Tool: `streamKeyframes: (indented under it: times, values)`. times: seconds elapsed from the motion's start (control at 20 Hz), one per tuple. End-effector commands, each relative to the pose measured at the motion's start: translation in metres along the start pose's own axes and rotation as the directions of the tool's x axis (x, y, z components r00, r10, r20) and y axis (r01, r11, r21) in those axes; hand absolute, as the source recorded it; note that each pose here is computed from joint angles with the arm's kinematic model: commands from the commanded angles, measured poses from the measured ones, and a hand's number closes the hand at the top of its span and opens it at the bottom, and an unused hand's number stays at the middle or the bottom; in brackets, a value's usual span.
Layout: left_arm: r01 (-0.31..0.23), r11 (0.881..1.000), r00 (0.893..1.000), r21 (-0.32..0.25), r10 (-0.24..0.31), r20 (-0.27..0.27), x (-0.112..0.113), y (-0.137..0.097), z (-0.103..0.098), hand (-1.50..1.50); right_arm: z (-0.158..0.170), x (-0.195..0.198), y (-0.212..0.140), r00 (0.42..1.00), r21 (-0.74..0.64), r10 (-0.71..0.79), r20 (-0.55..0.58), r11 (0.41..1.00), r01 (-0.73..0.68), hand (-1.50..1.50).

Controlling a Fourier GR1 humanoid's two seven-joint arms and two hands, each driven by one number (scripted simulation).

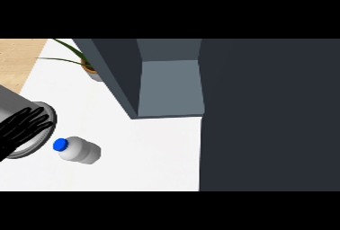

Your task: Pick up the bottled water, place it into the cabinet and close the cabinet

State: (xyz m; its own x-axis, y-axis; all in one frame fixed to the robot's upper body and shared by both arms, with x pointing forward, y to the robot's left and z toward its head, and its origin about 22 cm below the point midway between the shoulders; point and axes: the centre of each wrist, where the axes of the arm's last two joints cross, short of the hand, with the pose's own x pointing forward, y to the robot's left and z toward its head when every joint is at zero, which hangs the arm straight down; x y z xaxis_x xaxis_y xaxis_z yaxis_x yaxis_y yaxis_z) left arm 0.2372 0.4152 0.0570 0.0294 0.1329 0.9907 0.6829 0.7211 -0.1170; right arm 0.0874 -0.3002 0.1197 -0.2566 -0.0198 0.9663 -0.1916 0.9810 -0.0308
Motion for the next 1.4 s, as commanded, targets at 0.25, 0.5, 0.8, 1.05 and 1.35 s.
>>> streamKeyframes:
  times: [0.25,0.5,0.8,1.05,1.35]
  values:
    - [0.050,0.998,0.997,0.043,-0.048,-0.054,-0.034,0.004,-0.033,-1.50,0.016,0.037,0.015,0.992,0.035,-0.096,0.085,0.995,0.093,-1.50]
    - [0.022,0.999,0.994,0.037,-0.018,-0.106,-0.066,-0.003,-0.025,-1.50,0.021,0.034,0.010,0.989,0.050,-0.113,0.096,0.993,0.108,-1.50]
    - [0.008,0.999,0.991,0.050,-0.002,-0.137,-0.090,-0.001,-0.042,-1.50,0.023,0.034,0.014,0.988,0.054,-0.122,0.097,0.992,0.117,-1.50]
    - [0.042,0.995,0.988,0.092,-0.028,-0.151,-0.098,0.008,-0.051,-1.50,0.024,0.036,0.013,0.989,0.086,-0.117,0.087,0.990,0.109,-1.50]
    - [-0.051,0.992,0.990,0.117,0.065,-0.124,-0.144,-0.013,-0.039,-1.50,0.032,0.033,0.008,0.987,0.070,-0.126,0.101,0.990,0.119,-1.50]
